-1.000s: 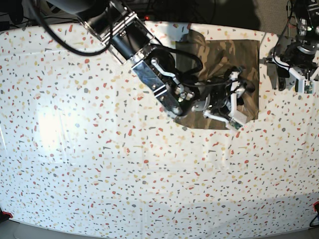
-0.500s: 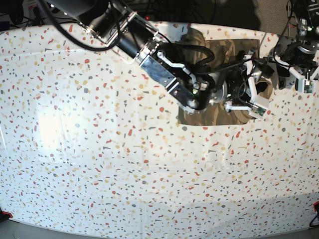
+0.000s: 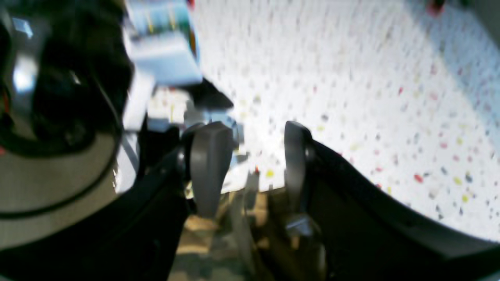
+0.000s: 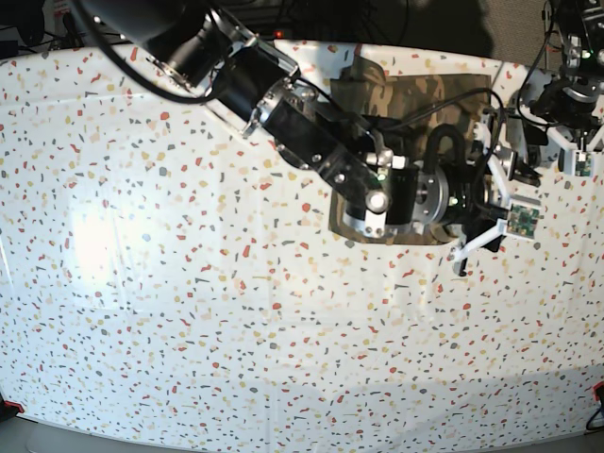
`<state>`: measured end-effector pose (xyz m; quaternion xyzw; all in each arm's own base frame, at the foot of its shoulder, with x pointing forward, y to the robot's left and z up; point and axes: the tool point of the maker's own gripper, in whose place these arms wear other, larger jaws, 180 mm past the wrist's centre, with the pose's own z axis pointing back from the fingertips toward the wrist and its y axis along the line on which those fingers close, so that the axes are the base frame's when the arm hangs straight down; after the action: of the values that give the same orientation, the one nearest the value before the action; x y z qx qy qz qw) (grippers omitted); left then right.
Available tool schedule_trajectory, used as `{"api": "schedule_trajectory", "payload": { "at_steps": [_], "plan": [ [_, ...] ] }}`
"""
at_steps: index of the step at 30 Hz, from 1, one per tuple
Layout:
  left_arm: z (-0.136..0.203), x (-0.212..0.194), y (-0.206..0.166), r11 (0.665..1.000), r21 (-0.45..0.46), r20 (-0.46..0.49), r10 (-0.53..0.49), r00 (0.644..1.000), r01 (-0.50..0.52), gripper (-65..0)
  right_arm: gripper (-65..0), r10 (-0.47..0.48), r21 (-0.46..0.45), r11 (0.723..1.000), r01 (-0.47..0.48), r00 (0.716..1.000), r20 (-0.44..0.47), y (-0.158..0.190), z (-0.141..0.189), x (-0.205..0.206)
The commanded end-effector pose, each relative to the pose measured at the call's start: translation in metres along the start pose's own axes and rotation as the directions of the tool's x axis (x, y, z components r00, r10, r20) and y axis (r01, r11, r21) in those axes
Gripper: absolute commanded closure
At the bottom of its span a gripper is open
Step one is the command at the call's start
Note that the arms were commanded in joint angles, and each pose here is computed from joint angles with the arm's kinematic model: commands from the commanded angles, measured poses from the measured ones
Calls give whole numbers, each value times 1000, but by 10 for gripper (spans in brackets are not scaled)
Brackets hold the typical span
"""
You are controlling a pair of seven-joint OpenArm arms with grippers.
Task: Fold the T-shirt properly
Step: 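Fold the shirt in half toward the left gripper with the right gripper, then release the shirt and pull the right gripper back from the bundle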
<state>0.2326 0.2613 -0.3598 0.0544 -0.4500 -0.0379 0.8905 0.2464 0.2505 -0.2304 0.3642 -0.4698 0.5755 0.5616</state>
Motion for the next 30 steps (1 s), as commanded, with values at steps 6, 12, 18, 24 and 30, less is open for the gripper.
{"api": "schedule_trajectory", "payload": {
  "at_steps": [6, 12, 18, 24, 30],
  "plan": [
    [5, 20, -6, 994, -53, 83, 96, 992, -91, -307, -267, 41, -161, 984, -72, 981, -189, -58, 24, -18],
    [30, 48, -49, 908, -325, 165, 331, 929, -266, -307, -259, -141, -316, 946, 74, 971, -193, -111, 70, -43],
    [36, 39, -88, 846, -443, 97, 374, 922, -297, -227, -84, -256, -398, 905, 152, 941, -222, -122, 114, -99],
    [23, 15, -115, 882, -385, 20, 302, 953, -272, -189, 0, -319, -382, 899, 211, 916, -243, -96, 113, -130],
    [2, -48, -93, 942, -212, -78, 250, 965, -261, -189, 0, -360, -406, 889, 212, 872, -333, -87, 114, -175]
  ]
}}
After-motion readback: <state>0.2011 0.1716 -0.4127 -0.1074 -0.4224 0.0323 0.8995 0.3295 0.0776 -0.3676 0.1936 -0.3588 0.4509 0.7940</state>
